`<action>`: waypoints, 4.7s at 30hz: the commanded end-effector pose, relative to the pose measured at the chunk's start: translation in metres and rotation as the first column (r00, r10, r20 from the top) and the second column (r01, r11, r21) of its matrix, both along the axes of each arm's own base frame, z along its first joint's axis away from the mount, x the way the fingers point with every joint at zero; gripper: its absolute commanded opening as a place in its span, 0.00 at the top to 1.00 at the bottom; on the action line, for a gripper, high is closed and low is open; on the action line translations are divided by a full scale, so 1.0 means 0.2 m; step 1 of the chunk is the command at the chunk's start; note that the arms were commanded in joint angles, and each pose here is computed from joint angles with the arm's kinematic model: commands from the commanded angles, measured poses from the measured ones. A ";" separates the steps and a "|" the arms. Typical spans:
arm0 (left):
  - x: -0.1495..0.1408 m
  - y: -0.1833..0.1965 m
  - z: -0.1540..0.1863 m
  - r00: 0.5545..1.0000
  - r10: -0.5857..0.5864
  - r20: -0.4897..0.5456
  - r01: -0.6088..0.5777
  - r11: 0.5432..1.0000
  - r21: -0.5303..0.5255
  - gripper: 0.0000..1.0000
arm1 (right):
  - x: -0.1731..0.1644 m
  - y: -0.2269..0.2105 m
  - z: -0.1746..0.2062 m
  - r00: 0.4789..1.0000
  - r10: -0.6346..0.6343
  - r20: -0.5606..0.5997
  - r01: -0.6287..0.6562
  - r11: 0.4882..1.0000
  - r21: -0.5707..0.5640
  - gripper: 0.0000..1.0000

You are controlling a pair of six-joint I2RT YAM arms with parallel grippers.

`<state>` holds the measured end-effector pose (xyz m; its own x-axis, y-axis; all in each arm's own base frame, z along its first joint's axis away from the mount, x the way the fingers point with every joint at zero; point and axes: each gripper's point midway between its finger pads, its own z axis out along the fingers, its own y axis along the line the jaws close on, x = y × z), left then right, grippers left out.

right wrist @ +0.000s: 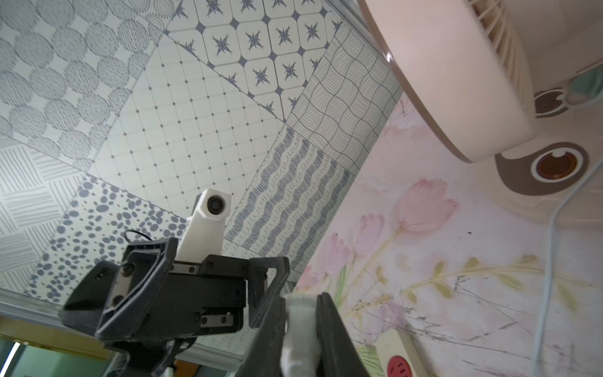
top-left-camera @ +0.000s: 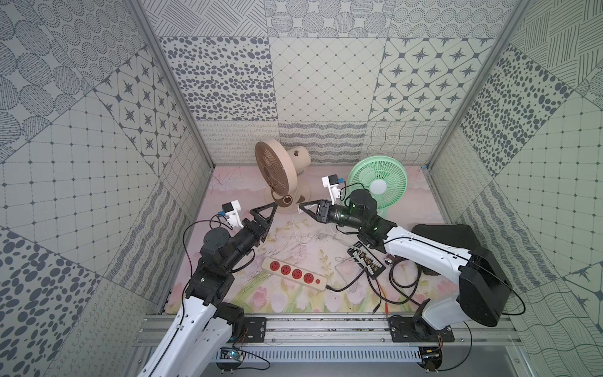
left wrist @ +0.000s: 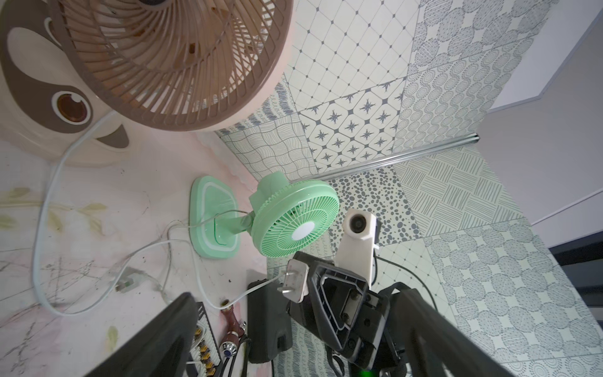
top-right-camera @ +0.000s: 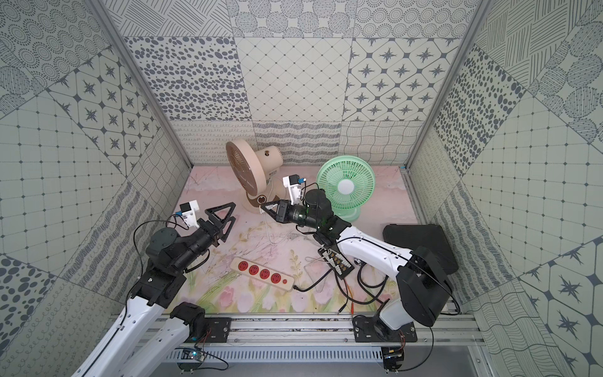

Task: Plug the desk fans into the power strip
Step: Insert the plug into the socket.

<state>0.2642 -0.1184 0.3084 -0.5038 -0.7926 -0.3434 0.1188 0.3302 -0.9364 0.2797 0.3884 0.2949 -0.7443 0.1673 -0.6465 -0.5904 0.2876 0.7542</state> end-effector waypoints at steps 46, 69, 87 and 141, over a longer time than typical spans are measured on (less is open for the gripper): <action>-0.06 0.36 -1.02 0.906 0.296 -0.304 -0.107 0.853 0.511 0.01 | -0.49 0.35 -0.95 0.602 0.715 0.355 -0.341 0.633 -0.695 1.00; -0.04 0.35 -1.03 0.905 0.282 -0.318 -0.097 0.865 0.493 0.00 | -0.42 0.33 -1.11 0.625 0.735 0.262 -0.277 0.523 -0.806 1.00; -0.04 0.35 -1.03 0.907 0.276 -0.319 -0.091 0.867 0.490 0.00 | -0.47 0.33 -1.21 0.649 0.741 0.173 -0.283 0.446 -0.849 1.00; -0.04 0.36 -1.03 0.902 0.288 -0.320 -0.100 0.863 0.495 0.01 | -0.60 -0.04 -1.56 0.654 0.755 -0.047 -0.301 0.203 -0.932 1.00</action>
<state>0.2498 -0.0429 0.0922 -0.5307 -0.6936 -0.4872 -0.3630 0.7054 -0.6089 0.1928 0.4542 0.0667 -0.0420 -0.7429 -0.6681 -0.9891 0.1252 -0.0771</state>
